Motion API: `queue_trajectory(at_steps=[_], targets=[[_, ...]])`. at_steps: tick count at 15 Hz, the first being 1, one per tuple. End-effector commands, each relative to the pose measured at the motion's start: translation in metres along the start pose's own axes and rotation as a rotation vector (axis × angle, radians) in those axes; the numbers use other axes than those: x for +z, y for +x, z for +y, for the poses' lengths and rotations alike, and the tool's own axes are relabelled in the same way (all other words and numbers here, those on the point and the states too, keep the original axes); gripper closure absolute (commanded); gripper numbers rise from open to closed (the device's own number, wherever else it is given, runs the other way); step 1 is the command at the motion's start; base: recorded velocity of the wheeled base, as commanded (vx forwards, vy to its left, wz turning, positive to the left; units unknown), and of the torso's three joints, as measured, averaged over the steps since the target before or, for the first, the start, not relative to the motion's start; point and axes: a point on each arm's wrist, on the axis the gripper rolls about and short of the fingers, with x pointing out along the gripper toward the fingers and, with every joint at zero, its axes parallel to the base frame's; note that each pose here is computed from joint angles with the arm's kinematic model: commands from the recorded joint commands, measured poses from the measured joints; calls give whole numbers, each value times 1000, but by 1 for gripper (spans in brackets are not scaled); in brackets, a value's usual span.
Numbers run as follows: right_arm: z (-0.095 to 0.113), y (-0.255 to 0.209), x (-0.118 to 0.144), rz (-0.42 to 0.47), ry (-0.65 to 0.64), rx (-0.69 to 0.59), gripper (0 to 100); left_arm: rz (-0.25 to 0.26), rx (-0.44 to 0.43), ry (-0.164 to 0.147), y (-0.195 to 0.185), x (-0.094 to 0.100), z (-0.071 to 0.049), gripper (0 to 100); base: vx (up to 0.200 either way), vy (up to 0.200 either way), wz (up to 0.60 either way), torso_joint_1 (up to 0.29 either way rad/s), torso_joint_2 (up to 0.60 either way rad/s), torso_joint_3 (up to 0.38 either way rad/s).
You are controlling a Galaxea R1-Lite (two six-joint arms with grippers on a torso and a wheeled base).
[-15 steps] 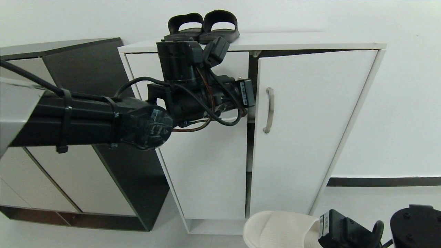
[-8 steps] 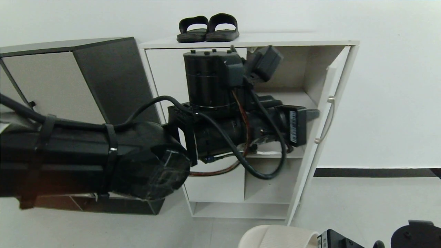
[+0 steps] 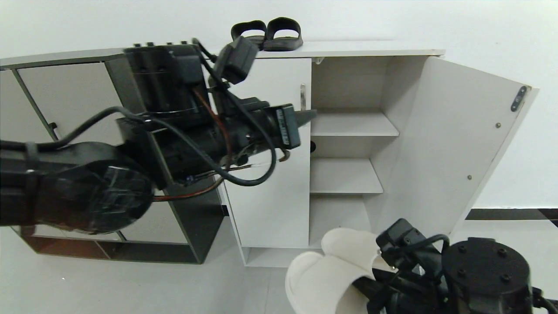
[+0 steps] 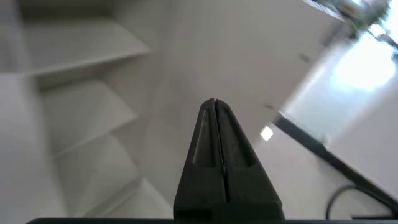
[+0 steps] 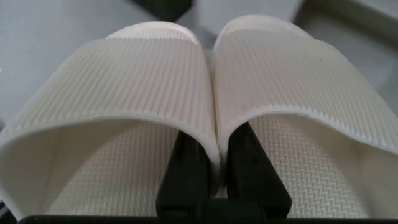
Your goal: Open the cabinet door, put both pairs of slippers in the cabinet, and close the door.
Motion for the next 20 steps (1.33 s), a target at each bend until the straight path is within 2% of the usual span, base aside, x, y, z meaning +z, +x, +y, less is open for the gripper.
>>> queue_trajectory(at_steps=[1, 3, 4, 5, 6, 7, 9, 10, 11, 12, 14, 15, 17, 18, 19, 20], targets=[[-10, 54, 14, -34, 60, -280, 100, -84, 271, 67, -108, 12, 9, 100, 0, 0, 0, 0, 0, 0], [-21, 71, 20, -60, 80, -412, 100, -121, 400, 130, -177, -2, -1, 100, 0, 0, 0, 0, 0, 0], [-27, 74, 22, -65, 87, -441, 100, -129, 542, 159, -211, -13, -7, 100, 0, 0, 0, 0, 0, 0], [-31, 75, 23, -66, 92, -454, 100, -126, 686, 171, -238, -26, -12, 100, 0, 0, 0, 0, 0, 0], [-32, 75, 24, -69, 95, -458, 100, -124, 838, 180, -273, -47, -19, 100, 0, 0, 0, 0, 0, 0], [-32, 74, 24, -71, 95, -458, 100, -118, 959, 205, -303, -69, -29, 100, 0, 0, 0, 0, 0, 0], [-31, 74, 24, -71, 94, -459, 100, -124, 1072, 209, -337, -116, -47, 100, 0, 0, 0, 0, 0, 0], [-31, 73, 24, -70, 94, -462, 100, -119, 1087, 209, -348, -140, -53, 100, 0, 0, 0, 0, 0, 0], [-31, 73, 24, -72, 94, -467, 100, -110, 1091, 207, -353, -155, -54, 100, 0, 0, 0, 0, 0, 0], [-31, 72, 24, -76, 97, -466, 100, -67, 1133, 191, -352, -178, -50, 100, 0, 0, 0, 0, 0, 0], [-30, 70, 25, -78, 96, -460, 100, -67, 1004, 200, -347, -194, -43, 100, 0, 0, 0, 0, 0, 0], [-29, 69, 21, -67, 89, -456, 100, -52, 925, 224, -344, -198, -42, 100, 0, 0, 0, 0, 0, 0], [-25, 69, 21, -84, 89, -442, 100, 5, 817, 294, -342, -199, -43, 100, 0, 0, 0, 0, 0, 0], [-25, 69, 22, -98, 91, -438, 100, 8, 809, 295, -342, -199, -43, 100, 0, 0, 0, 0, 0, 0], [-25, 69, 22, -102, 91, -437, 100, 4, 811, 283, -342, -200, -43, 100, 0, 0, 0, 0, 0, 0], [-25, 69, 21, -101, 90, -434, 100, -28, 835, 218, -343, -199, -43, 100, 0, 0, 0, 0, 0, 0]])
